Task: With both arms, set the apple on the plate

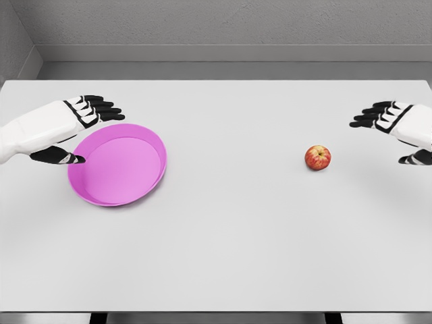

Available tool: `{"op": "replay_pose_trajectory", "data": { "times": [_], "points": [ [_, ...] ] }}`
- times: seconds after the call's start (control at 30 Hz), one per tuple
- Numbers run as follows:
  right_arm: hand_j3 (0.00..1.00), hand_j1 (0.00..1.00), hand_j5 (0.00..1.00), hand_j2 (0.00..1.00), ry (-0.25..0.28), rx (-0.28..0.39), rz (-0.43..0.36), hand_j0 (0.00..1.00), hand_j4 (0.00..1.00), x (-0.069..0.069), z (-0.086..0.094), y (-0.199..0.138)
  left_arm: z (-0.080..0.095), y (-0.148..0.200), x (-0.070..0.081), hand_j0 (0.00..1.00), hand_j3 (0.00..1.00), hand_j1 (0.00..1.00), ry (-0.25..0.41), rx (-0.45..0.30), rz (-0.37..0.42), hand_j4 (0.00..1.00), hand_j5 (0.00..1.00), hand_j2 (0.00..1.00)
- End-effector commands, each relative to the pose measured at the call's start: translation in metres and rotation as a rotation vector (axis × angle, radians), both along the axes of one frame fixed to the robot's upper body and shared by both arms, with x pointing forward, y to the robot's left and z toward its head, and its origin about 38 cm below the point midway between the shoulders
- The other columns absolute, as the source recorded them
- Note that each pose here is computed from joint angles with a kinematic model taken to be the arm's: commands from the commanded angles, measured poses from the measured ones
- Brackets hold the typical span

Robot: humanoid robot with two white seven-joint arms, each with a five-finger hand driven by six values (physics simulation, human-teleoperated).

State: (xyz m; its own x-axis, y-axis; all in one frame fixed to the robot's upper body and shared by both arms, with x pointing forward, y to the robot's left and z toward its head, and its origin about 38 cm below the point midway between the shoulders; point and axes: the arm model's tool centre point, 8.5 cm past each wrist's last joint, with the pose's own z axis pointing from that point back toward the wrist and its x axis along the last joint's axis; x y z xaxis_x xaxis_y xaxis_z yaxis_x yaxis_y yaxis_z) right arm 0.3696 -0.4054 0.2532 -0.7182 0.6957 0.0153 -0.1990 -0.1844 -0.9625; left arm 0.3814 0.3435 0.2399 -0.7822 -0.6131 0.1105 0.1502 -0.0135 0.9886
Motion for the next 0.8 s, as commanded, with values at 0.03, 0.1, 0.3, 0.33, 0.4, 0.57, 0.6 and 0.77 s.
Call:
{"op": "replay_pose_trajectory", "data": {
  "times": [0.03,0.1,0.3,0.33,0.4,0.57,0.6,0.77],
  "points": [
    [1.00,1.00,1.00,1.00,0.009,0.008,0.000,1.00,1.00,-0.001,-0.003,0.001,0.001,0.001,0.000,1.00,1.00,1.00,0.001,-0.005,0.002,1.00,1.00,1.00],
    [1.00,1.00,1.00,1.00,0.009,0.009,-0.002,1.00,1.00,-0.001,-0.003,0.000,0.001,0.000,0.000,1.00,1.00,1.00,-0.001,-0.005,0.002,1.00,1.00,1.00],
    [1.00,1.00,1.00,1.00,0.158,-0.087,0.051,1.00,1.00,0.011,-0.032,0.030,0.002,0.000,0.000,1.00,1.00,1.00,-0.001,-0.006,0.000,1.00,1.00,1.00],
    [1.00,1.00,1.00,1.00,0.161,-0.089,0.054,1.00,1.00,0.010,-0.032,0.030,0.002,0.000,0.000,1.00,1.00,1.00,-0.001,-0.004,0.001,1.00,1.00,1.00],
    [1.00,1.00,1.00,1.00,0.146,-0.116,0.063,1.00,1.00,0.013,-0.031,0.033,0.002,0.000,0.000,1.00,1.00,1.00,-0.001,-0.006,0.000,1.00,1.00,1.00],
    [1.00,1.00,1.00,1.00,0.059,-0.180,0.085,1.00,1.00,0.035,-0.022,0.050,0.001,0.000,0.000,1.00,1.00,1.00,-0.001,-0.005,0.002,1.00,1.00,1.00],
    [1.00,1.00,1.00,1.00,0.060,-0.192,0.095,1.00,1.00,0.039,-0.025,0.056,0.002,0.001,0.000,1.00,1.00,1.00,-0.001,-0.004,0.002,1.00,1.00,1.00],
    [1.00,1.00,1.00,1.00,0.088,-0.231,0.108,1.00,1.00,0.060,-0.050,0.075,0.001,0.000,0.000,1.00,1.00,1.00,-0.001,-0.002,0.000,1.00,1.00,1.00]
  ]
}}
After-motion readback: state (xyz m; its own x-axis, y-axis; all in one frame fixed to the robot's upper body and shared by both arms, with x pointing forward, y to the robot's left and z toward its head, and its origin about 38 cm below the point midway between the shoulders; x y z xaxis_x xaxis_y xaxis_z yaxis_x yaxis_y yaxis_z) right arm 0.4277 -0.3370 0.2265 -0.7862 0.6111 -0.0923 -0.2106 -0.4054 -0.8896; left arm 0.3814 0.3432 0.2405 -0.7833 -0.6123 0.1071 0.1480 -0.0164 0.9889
